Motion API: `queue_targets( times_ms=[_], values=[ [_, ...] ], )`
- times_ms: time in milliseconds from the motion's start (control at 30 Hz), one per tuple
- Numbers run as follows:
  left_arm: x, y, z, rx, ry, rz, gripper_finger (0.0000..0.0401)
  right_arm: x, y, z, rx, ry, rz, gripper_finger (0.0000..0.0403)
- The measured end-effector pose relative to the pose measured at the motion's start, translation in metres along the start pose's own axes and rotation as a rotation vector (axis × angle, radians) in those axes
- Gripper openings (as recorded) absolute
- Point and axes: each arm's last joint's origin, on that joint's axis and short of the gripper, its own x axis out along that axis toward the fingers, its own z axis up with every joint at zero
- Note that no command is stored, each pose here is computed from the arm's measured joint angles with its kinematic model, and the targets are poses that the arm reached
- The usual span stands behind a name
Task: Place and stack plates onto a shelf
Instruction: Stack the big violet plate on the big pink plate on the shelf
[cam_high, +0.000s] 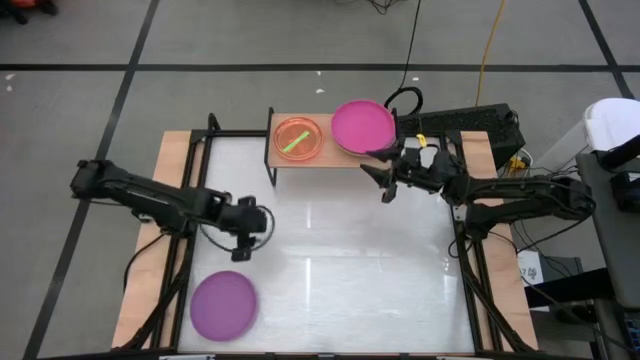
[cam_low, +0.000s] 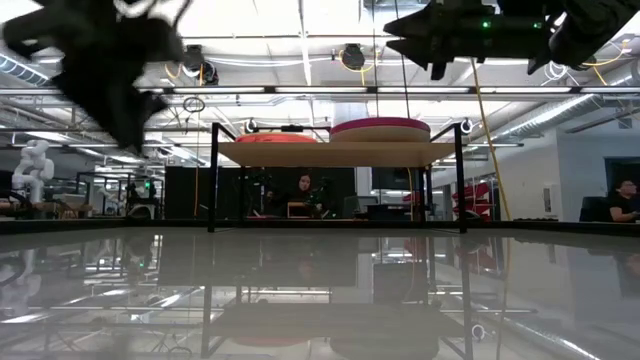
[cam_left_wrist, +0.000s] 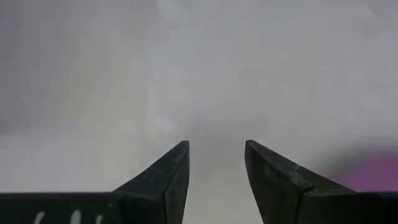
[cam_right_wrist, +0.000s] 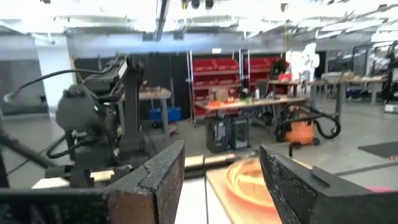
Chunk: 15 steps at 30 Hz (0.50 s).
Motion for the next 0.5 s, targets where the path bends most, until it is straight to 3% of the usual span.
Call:
queue_targets(
  times_ms=[100, 200, 500],
  values=[
    [0.021, -0.003, -0.016, -0.051, 0.182, -0.17, 0.0159, 0.0, 0.004, -0.003, 0.001, 0.032, 0.017, 0.0188],
    [0.033, -0.01, -0.027, -0.091, 0.256, -0.292, 0.0159, 0.0, 0.007, -0.006, -0.021, 0.063, 0.03, 0.0187],
    [0.053, -0.019, -0.051, -0.088, 0.275, -0.344, 0.0159, 0.0, 0.008, -0.008, -0.046, 0.075, 0.035, 0.0187]
  ],
)
